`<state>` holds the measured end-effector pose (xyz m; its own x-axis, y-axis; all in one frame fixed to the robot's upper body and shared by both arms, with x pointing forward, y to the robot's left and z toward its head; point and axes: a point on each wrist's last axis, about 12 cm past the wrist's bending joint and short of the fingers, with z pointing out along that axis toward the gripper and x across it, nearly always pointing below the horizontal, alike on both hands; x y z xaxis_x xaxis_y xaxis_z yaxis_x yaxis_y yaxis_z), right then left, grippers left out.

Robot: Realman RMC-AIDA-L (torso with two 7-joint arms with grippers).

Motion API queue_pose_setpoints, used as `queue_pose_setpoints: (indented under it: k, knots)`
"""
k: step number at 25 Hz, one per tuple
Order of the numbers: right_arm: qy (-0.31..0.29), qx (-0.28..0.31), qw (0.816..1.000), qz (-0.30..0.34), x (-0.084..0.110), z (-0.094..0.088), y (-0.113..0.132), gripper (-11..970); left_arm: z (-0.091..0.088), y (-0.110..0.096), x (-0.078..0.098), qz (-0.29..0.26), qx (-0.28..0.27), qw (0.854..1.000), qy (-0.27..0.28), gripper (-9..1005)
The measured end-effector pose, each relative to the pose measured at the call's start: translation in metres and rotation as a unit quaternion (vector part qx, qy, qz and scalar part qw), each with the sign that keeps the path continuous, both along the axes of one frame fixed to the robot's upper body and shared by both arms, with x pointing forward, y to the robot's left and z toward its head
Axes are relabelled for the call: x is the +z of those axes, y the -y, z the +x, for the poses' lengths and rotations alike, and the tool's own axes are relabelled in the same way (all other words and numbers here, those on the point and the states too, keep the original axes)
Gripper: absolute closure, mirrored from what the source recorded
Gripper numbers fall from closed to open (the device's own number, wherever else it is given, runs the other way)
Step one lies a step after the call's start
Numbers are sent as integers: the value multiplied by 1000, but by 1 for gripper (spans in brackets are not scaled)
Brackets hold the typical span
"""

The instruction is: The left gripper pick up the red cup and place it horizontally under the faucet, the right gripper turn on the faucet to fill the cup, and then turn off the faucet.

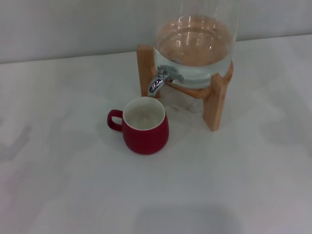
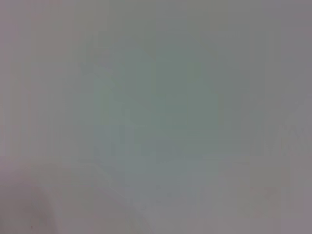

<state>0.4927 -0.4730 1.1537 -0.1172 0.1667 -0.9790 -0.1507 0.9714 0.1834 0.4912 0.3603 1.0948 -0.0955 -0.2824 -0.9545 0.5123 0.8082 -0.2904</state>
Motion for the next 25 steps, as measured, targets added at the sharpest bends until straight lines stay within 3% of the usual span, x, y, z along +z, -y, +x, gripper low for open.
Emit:
queue_pose_setpoints:
  k: [8,25]
  knots:
    - [2,-5,1000,1,0,-3,2,238,-11,3,2,32,-18,998,48,107]
    - [0,-7,1000,-11,-4,-4,3,237,-18,2,-13,19,-6,1000,19,109]
